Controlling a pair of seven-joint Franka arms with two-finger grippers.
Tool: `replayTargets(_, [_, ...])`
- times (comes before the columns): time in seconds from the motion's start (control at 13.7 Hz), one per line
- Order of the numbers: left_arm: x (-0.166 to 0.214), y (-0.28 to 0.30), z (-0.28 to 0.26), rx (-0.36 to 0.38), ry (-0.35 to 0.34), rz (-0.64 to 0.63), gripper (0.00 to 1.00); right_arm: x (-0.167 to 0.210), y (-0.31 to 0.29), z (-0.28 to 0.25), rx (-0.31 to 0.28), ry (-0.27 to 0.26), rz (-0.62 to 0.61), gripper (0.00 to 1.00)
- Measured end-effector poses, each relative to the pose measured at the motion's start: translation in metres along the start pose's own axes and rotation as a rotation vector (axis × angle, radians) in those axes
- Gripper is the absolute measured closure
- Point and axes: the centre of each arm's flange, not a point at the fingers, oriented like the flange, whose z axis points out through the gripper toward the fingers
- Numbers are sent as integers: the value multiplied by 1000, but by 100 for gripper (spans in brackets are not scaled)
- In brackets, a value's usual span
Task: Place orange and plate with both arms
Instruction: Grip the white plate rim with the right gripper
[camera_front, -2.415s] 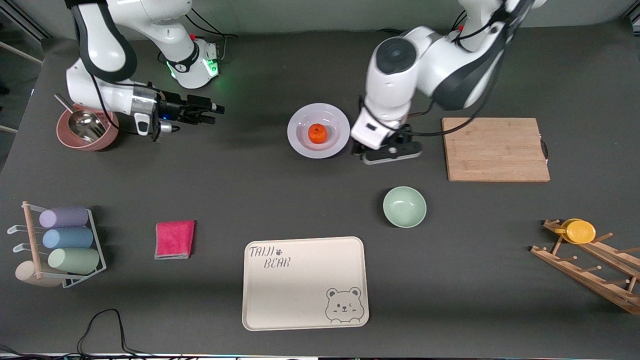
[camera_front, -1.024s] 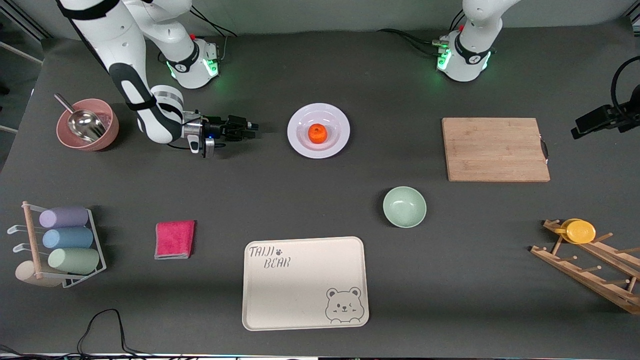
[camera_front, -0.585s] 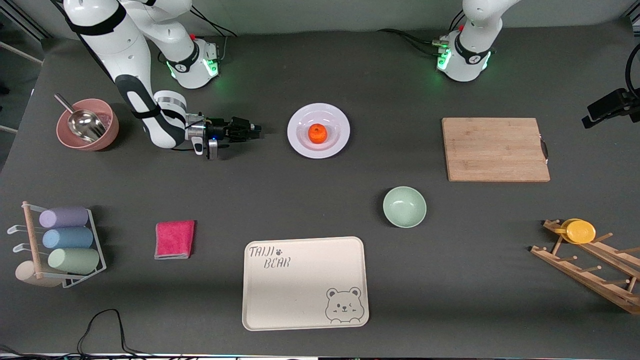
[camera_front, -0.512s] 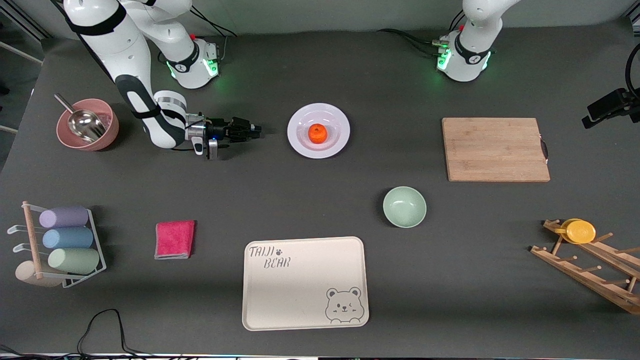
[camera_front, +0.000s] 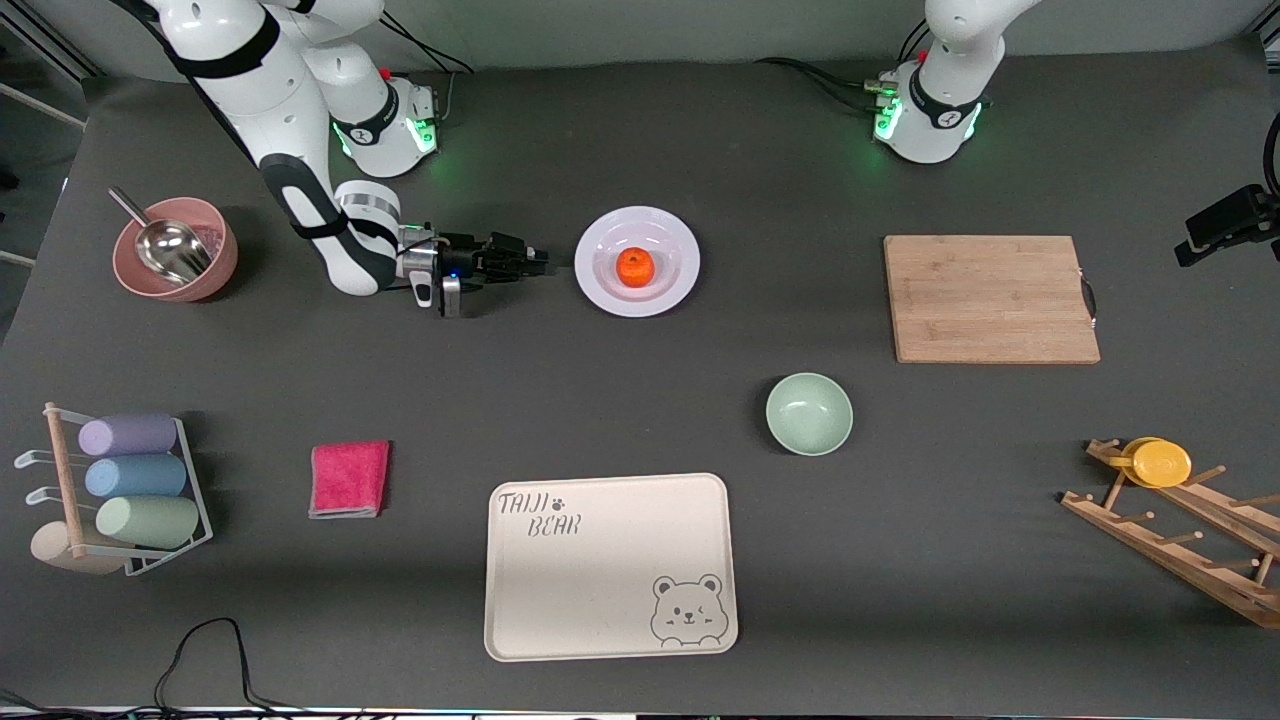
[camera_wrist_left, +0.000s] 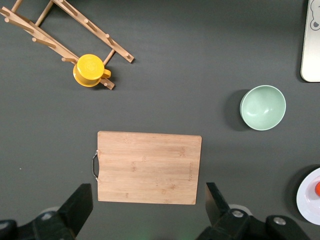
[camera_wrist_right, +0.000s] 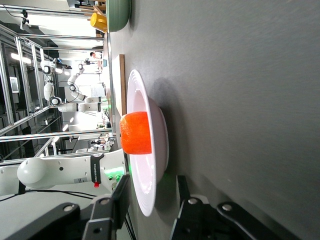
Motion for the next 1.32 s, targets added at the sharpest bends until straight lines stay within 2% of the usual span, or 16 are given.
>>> replayTargets(0.29, [3, -2, 4, -3, -1, 1, 0, -1, -2, 27, 7, 43, -5, 56])
replayTargets(0.73, [7, -5, 11, -7, -2, 0, 0, -1, -14, 72, -3, 57, -7, 57])
replayTargets(0.8, [8, -5, 13, -7, -5, -1, 0, -2, -15, 75, -5, 59, -6, 63])
replayTargets(0.95, [8, -5, 14, -7, -4, -1, 0, -2, -15, 76, -6, 61, -3, 87])
replayTargets(1.02, [9, -5, 14, -6, 3, 0, 0, -1, -15, 76, -5, 63, -3, 96])
replayTargets(1.32, [10, -6, 15, -7, 7, -2, 0, 6, -18, 75, 6, 79, -8, 96])
